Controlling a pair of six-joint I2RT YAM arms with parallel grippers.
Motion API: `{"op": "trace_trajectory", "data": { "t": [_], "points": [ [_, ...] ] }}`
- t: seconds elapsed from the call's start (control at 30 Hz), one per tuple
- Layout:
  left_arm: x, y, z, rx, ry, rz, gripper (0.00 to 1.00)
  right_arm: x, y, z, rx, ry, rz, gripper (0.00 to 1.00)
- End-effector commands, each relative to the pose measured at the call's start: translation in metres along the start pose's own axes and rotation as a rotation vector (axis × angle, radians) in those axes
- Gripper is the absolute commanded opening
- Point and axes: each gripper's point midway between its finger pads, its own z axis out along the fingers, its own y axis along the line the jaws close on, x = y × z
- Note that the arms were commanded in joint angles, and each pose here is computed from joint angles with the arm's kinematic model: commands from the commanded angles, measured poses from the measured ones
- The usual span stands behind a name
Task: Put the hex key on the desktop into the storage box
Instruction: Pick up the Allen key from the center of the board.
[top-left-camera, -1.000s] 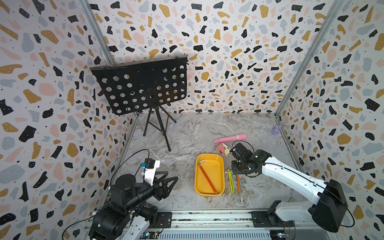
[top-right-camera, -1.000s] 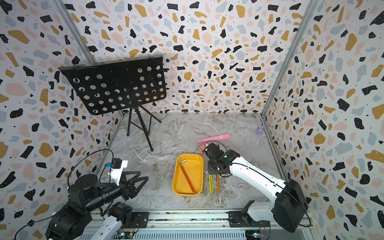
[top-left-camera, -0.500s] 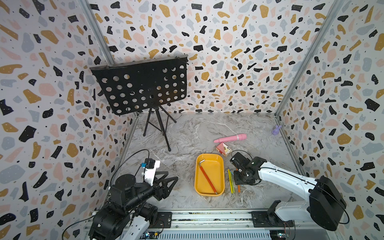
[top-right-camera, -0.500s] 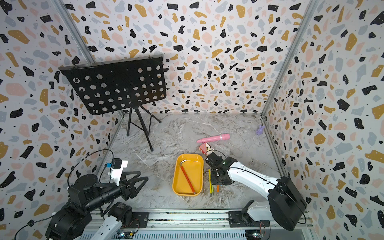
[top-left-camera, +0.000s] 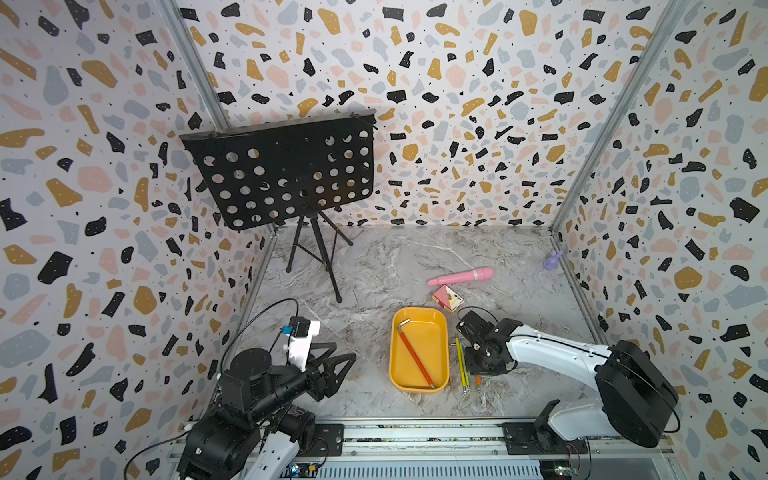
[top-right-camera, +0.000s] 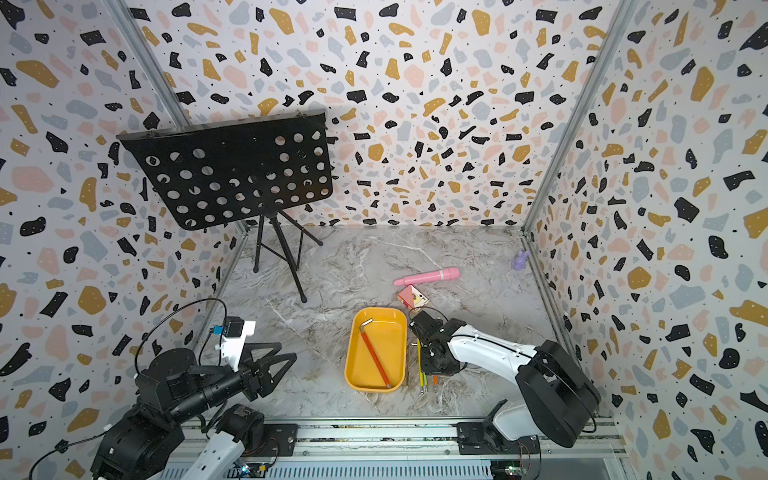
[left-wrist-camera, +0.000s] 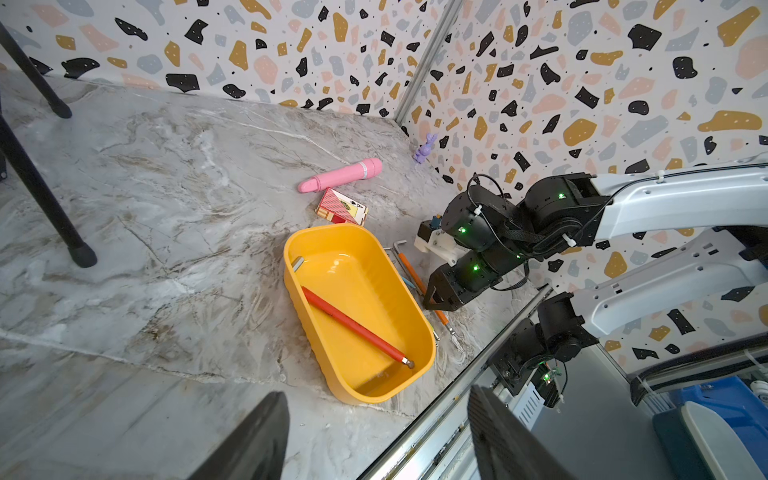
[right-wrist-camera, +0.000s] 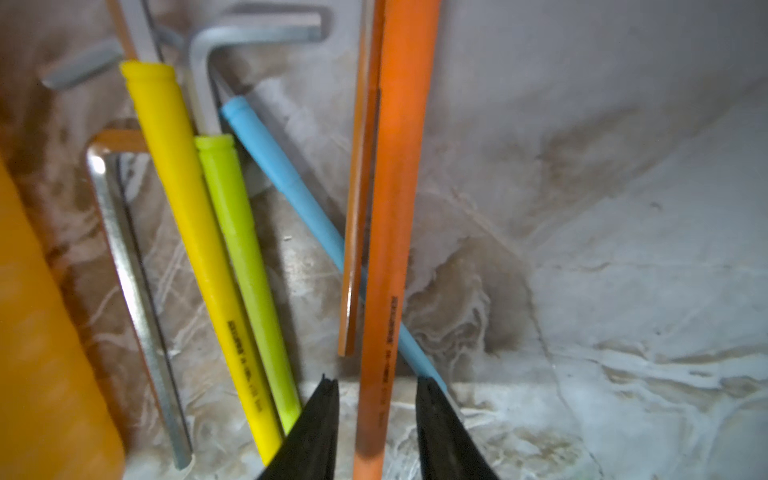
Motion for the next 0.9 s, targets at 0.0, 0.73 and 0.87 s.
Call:
{"op": "trace_trajectory", "data": {
  "t": [0.0,0.73,0.87],
  "points": [
    [-0.008,-0.003,0.0,0.018,-0.033,0.026,0.72,0.002,-0.003,0.003,0.011,0.003,0.021,0.33],
    [-0.007,-0.004,0.0,0.021,-0.033,0.024,0.72,-0.011,-0.015,-0.028,0.034,-0.104,0.103,0.07],
    [-0.007,-0.004,0.001,0.022,-0.03,0.023,0.72,-0.021,-0.02,-0.052,0.043,-0.179,0.11,0.0]
  ]
}}
